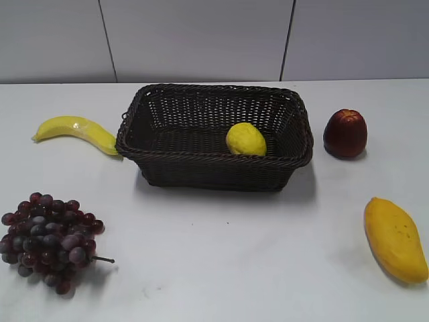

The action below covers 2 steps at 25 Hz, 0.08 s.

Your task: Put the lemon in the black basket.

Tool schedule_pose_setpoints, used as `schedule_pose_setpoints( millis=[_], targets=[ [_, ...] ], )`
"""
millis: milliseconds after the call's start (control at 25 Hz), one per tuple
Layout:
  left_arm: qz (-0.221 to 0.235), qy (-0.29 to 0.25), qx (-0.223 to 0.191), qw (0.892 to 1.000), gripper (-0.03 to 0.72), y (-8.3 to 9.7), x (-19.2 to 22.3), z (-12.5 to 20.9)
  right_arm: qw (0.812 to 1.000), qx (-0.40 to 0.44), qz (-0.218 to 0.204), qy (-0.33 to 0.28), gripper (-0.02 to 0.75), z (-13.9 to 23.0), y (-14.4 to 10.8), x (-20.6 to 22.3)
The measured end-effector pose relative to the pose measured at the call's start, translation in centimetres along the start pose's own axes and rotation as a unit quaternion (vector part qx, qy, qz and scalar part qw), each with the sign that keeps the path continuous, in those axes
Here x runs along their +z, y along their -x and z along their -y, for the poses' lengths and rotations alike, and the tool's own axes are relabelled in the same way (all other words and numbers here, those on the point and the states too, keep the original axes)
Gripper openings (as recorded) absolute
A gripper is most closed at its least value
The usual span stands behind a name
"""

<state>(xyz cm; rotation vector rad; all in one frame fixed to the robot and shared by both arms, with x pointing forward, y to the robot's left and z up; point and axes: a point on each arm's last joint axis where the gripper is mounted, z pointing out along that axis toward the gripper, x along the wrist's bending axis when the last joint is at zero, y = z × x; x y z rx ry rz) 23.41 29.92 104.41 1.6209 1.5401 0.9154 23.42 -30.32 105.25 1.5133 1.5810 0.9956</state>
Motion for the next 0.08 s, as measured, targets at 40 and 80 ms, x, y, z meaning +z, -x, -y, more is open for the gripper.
schedule_pose_setpoints(
  millis=[40,80],
  targets=[
    [0.000,0.000,0.000,1.000,0.479,0.00,0.00,0.00,1.000,0.000,0.000,0.000,0.590,0.00,0.00,0.00],
    [0.001,0.000,0.000,1.000,0.479,0.01,0.00,0.00,1.000,0.000,0.000,0.000,0.590,0.00,0.00,0.00]
  ],
)
